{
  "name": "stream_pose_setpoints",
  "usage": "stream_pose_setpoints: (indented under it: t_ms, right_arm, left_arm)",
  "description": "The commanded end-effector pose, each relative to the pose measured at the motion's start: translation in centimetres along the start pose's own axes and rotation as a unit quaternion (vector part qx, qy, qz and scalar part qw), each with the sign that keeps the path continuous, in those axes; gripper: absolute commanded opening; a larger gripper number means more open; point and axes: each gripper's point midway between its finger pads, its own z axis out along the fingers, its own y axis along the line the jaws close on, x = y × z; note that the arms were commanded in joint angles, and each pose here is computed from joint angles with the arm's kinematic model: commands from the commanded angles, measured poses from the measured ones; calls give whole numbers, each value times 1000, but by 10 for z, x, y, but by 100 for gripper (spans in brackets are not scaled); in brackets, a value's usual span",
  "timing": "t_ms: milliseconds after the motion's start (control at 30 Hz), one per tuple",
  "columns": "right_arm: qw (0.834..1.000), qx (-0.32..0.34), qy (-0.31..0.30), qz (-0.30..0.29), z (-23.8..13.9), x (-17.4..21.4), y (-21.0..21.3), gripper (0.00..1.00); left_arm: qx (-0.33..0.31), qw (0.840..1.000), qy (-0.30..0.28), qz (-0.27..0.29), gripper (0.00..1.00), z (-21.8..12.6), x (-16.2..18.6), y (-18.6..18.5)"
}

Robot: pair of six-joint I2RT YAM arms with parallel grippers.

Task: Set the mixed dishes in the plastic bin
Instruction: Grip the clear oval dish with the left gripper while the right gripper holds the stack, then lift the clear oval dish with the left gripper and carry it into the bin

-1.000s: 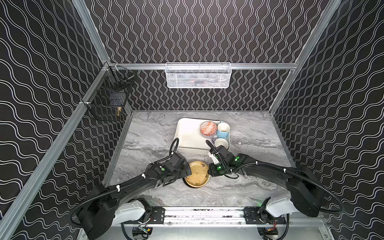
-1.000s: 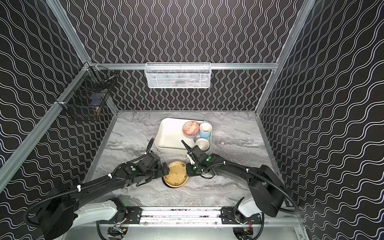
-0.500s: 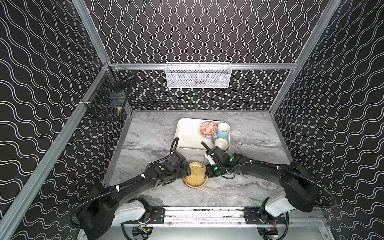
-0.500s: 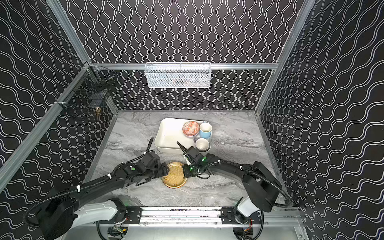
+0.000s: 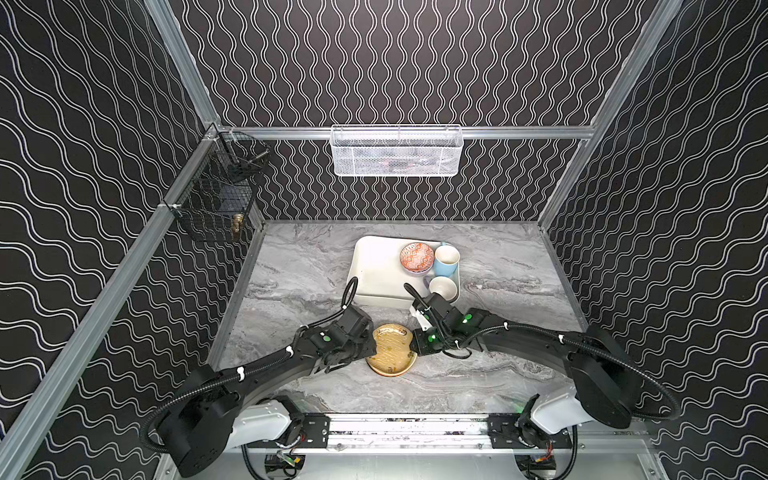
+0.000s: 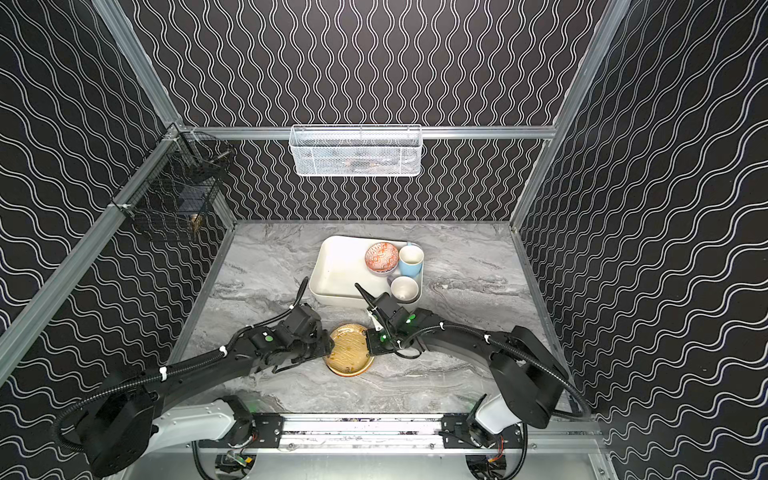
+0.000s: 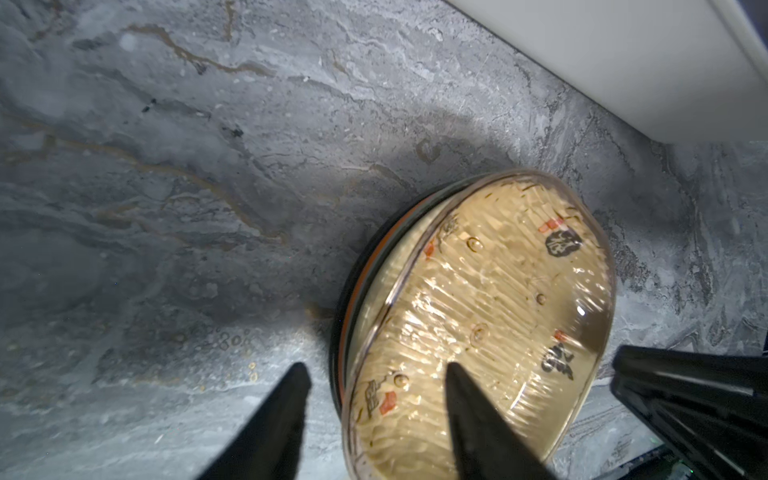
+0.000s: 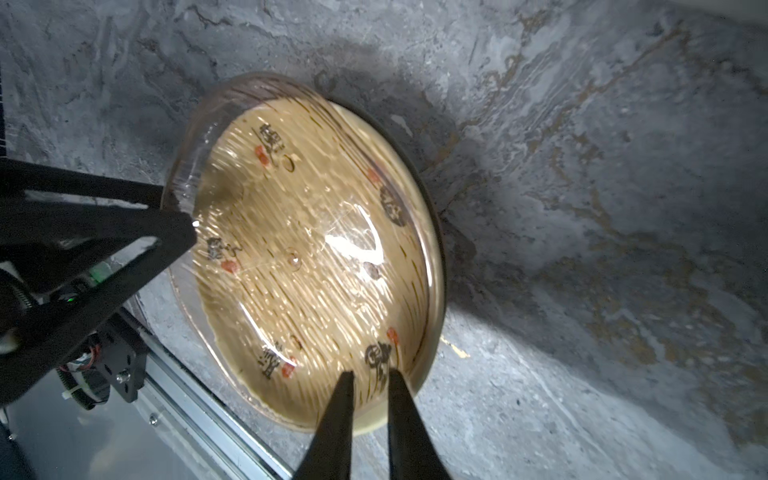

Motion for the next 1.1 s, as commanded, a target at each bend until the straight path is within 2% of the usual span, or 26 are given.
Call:
stream_pose_setpoints:
  t_ms: [0,167,233,300,367,433,500,533,600,667,833,1067]
  right_arm:
    - [1000,3,-13,4,-6,-2,-1,22]
    - [1000,6,-17,6,-10,1,-4,26]
    - [1000,7,-18,5,-12,1,-5,32]
    - [1000,7,-25,4,-15,1,-5,47]
    - [999,5,-39,4,-21,-2,-4,61]
    - [999,6,-48,1,-27,-4,-4,68]
    - [999,12,-53,-1,-31,-6,-4,76]
    - [998,16,-54,-2,-31,-6,-6,78]
    - [998,22,-54,-2,-32,-7,-7,80]
    - [998,22,-55,-2,-32,-7,-7,81]
    - [998,20,-56,-1,-34,-6,-7,82]
    - [997,27,-70,-9,-45,-6,-10,83]
  left_arm:
    - [-4,1000,-7,-3,44,2,-4,0]
    - [-9,1000,-2,-1,41,7,-1,3]
    - [-13,1000,-1,-3,31,9,0,5]
    - [-17,1000,0,-4,25,9,0,7]
    - [-22,1000,-2,-2,24,8,0,9]
    - [-29,1000,-6,-1,18,4,-2,11]
    - [-31,999,-11,1,17,1,-4,11]
    - [-32,999,-12,2,12,0,-4,12]
    - [-32,999,-13,4,8,-3,-5,11]
    - [-33,999,-15,5,0,-5,-7,10]
    - [-30,999,-12,7,0,-9,-7,7]
    - [1,1000,-28,1,0,-34,-18,-11]
